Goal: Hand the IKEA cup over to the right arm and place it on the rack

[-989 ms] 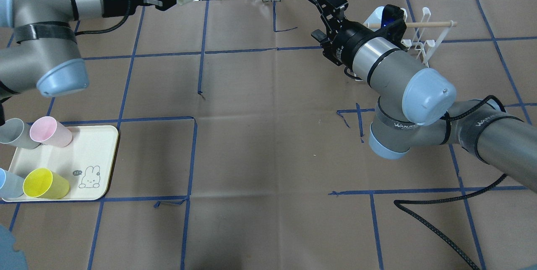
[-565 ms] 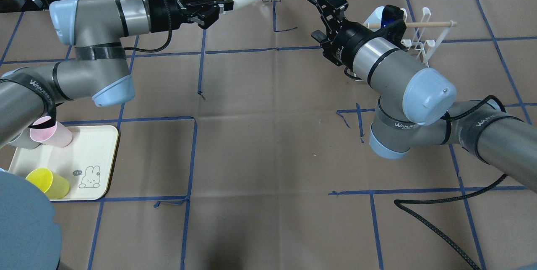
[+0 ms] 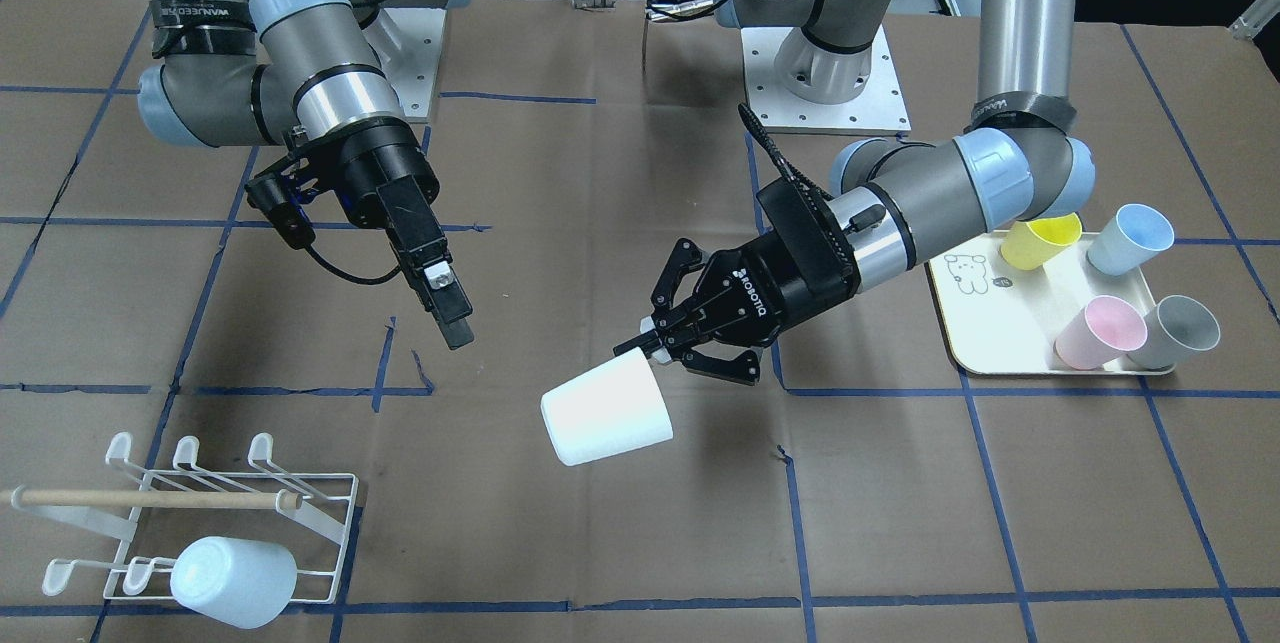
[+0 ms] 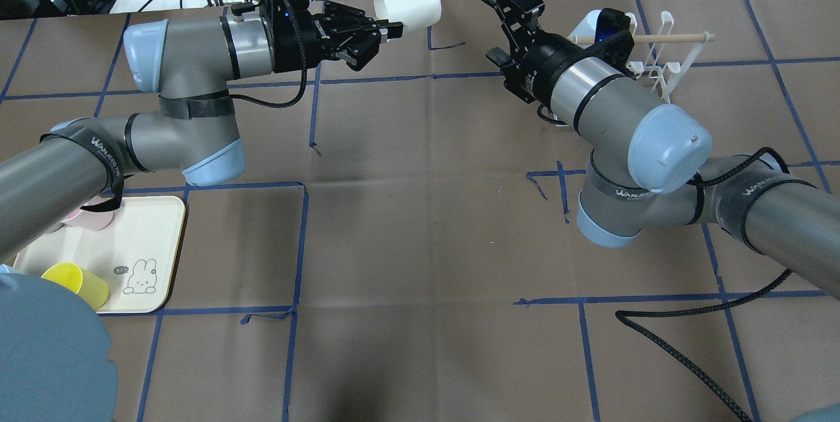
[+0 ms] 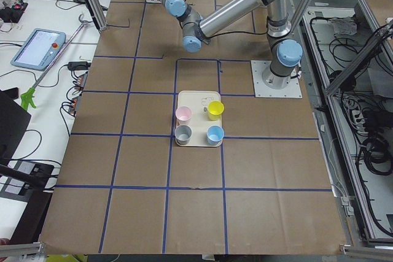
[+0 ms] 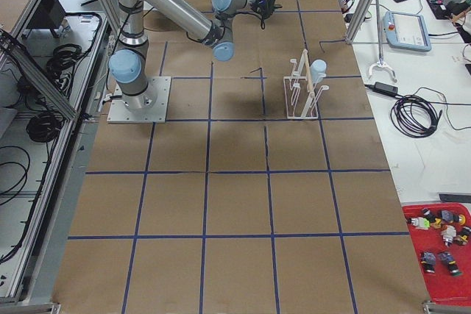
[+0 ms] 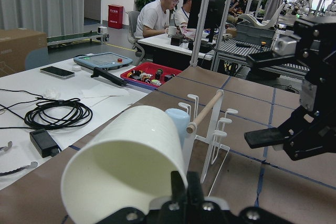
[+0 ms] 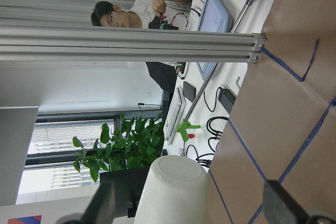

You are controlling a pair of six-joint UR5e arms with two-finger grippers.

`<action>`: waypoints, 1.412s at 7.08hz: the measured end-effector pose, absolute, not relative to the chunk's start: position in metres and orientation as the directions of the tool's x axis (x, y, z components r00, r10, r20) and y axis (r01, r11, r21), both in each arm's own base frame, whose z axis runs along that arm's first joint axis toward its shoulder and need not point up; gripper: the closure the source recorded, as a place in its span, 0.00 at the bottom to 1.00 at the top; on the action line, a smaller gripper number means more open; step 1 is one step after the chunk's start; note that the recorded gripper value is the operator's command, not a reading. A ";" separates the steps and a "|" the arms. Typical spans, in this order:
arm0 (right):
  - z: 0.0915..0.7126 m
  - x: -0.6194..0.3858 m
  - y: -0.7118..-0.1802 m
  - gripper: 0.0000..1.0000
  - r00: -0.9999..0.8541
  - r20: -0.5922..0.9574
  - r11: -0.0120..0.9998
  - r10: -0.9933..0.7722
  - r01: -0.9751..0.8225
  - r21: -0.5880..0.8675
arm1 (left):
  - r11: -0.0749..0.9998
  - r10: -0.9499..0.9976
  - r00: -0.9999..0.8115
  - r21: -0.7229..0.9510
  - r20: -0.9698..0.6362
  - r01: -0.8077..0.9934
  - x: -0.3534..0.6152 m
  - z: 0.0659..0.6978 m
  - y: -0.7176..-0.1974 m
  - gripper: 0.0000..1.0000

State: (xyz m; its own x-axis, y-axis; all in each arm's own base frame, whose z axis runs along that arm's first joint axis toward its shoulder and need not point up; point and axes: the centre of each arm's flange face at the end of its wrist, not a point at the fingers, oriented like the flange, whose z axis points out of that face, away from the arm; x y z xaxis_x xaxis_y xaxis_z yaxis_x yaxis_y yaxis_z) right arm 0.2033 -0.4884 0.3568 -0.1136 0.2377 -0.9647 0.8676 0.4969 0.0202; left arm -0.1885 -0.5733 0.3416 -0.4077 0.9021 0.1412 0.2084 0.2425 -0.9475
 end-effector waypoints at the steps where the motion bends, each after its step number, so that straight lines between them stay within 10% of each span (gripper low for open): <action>1: 0.355 0.205 -0.489 0.00 -0.042 -0.959 0.480 0.281 0.872 0.102 | 0.248 0.900 -0.410 -0.948 0.149 0.199 -0.191 0.339 -0.567 0.99; 10: 0.333 0.260 -0.530 0.00 0.005 -0.946 0.535 0.325 0.823 0.189 | 0.243 0.900 -0.411 -0.951 0.147 0.193 -0.193 0.340 -0.562 0.96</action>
